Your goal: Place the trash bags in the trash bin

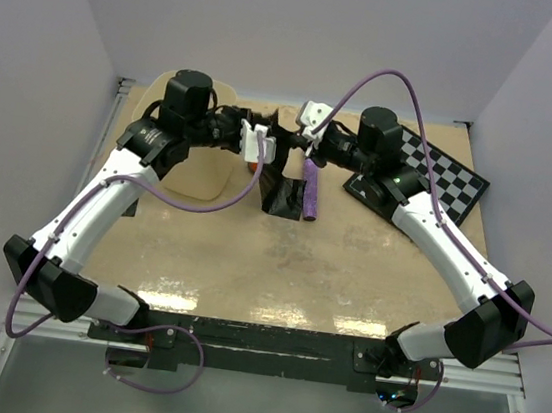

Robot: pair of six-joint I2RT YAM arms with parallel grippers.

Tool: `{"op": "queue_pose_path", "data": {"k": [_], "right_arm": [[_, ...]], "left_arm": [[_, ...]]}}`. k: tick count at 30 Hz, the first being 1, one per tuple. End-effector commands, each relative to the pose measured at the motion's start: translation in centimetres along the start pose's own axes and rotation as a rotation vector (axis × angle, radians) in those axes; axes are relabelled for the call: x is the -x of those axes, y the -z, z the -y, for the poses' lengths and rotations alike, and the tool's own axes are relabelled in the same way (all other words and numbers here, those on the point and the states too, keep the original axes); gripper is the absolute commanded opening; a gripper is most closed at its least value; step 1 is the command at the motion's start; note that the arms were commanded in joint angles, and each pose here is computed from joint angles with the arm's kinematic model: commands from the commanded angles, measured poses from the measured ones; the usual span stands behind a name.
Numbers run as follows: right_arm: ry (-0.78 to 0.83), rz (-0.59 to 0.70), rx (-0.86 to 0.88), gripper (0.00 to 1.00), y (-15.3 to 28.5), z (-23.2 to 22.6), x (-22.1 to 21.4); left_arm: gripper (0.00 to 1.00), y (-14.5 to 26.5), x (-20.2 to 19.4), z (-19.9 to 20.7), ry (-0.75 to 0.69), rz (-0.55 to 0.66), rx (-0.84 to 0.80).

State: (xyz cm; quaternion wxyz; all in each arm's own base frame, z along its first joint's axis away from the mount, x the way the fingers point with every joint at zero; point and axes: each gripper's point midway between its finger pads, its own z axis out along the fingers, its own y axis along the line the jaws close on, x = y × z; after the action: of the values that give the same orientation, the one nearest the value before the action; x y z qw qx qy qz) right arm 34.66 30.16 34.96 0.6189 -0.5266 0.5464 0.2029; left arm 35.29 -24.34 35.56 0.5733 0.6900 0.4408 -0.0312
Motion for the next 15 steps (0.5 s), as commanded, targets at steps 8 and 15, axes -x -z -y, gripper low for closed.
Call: {"op": "queue_pose_path", "data": {"k": [8,15], "right_arm": [[0.229,0.024,0.002,0.00,1.8,1.0,2.9],[0.363,0.002,0.024,0.00,1.8,0.7,3.5]], "left_arm": [[0.72,3.7,4.3,-3.4,0.225,0.083,-0.017],[0.69,2.8,4.7,-1.5,0.199,0.129,-0.182]]}}
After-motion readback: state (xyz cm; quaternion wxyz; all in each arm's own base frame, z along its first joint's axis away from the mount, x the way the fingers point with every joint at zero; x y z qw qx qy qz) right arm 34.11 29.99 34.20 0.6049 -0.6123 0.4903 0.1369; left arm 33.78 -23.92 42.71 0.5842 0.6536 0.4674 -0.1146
